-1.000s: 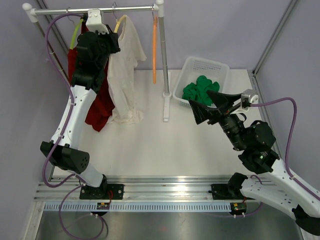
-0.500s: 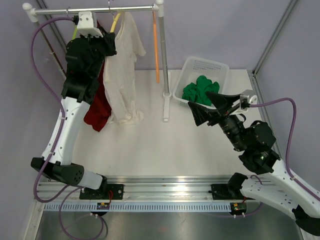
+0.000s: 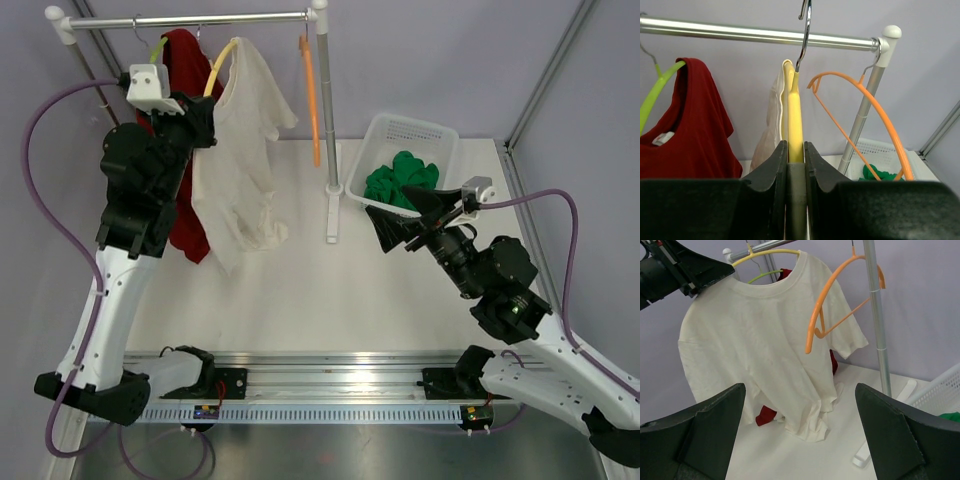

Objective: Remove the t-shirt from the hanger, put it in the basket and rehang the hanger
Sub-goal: Grab a hanger with a tshirt on it with the left arm

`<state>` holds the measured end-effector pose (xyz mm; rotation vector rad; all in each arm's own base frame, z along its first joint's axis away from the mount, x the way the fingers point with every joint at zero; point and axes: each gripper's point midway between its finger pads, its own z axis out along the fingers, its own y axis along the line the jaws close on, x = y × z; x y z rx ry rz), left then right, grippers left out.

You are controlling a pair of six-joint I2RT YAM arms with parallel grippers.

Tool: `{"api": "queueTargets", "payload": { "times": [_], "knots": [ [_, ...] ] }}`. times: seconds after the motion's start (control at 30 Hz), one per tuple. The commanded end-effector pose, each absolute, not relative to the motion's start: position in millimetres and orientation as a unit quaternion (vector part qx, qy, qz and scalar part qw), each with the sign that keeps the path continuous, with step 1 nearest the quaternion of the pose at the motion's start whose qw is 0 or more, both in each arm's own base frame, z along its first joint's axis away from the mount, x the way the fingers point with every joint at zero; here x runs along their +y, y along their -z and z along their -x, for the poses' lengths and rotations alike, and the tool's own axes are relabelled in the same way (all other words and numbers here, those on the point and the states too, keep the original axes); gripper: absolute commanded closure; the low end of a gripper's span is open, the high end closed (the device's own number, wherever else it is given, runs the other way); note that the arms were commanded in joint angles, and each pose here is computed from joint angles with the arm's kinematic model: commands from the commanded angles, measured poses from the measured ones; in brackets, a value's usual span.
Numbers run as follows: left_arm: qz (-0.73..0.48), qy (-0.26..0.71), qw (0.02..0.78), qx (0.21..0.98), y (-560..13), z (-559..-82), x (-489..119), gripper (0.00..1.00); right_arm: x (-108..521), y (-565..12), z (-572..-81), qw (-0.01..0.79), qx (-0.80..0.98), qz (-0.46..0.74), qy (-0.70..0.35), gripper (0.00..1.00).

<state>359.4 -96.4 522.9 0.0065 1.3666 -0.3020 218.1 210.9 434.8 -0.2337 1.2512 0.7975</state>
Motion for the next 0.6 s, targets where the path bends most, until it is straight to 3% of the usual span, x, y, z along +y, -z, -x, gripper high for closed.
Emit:
{"api": "queueTargets", "payload": {
  "times": [0.0, 0.27, 0.57],
  "knots": [
    [0.017, 0.159, 0.798, 0.580, -555, -321, -85, 1.00, 212, -449, -216, 0.736, 0.557, 0.113, -0.369, 0.01],
    [0.030, 0.186, 0.761, 0.621, -477, -288, -81, 1.00, 222, -441, -225, 0.730, 0.565, 0.110, -0.367, 0.00],
    [0.033, 0.203, 0.751, 0.628, -438, -240, -72, 1.00, 240, -416, -231, 0.757, 0.523, 0.149, -0.361, 0.01]
  ]
}}
